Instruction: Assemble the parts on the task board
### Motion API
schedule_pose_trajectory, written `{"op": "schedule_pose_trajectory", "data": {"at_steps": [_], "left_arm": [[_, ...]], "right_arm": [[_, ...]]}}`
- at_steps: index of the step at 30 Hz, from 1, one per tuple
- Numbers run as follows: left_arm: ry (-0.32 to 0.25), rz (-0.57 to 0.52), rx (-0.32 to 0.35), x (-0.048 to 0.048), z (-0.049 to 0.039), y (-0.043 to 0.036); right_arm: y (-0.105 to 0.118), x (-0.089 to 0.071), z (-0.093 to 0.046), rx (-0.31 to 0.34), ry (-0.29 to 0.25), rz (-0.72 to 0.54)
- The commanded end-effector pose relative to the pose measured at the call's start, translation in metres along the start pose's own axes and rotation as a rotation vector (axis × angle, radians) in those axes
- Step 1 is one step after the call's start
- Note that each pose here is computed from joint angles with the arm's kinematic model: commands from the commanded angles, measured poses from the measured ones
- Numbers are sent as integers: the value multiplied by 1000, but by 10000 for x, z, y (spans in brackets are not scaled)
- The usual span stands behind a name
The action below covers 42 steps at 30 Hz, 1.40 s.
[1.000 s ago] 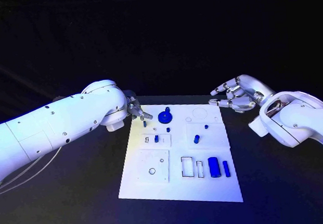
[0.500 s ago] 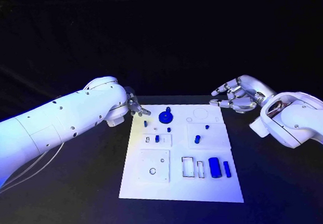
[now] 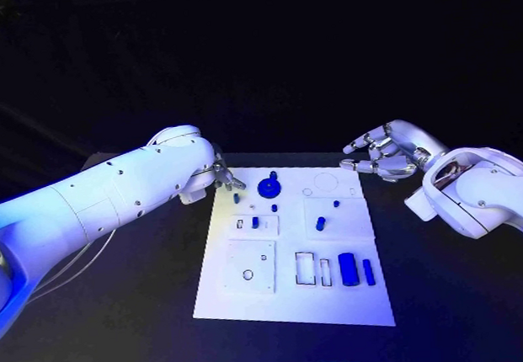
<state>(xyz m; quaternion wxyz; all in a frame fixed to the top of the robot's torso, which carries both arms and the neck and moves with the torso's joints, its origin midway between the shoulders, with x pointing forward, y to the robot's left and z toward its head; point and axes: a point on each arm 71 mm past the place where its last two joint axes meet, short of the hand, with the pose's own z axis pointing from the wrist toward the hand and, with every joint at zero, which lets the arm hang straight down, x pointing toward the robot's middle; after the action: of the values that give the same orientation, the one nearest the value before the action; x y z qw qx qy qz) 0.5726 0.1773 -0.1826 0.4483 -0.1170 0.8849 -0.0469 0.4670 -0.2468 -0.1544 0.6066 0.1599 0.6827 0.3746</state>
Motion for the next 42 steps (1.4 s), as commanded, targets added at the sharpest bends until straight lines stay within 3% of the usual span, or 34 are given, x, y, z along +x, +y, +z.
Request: {"op": "schedule_pose_trajectory", "data": {"at_steps": [1, 42], "left_arm": [[25, 19, 6, 22, 19, -9], [90, 27, 4, 122, 69, -45]], "right_arm": [[13, 16, -1, -12, 12, -6], [31, 42, 7, -22, 19, -4]]}}
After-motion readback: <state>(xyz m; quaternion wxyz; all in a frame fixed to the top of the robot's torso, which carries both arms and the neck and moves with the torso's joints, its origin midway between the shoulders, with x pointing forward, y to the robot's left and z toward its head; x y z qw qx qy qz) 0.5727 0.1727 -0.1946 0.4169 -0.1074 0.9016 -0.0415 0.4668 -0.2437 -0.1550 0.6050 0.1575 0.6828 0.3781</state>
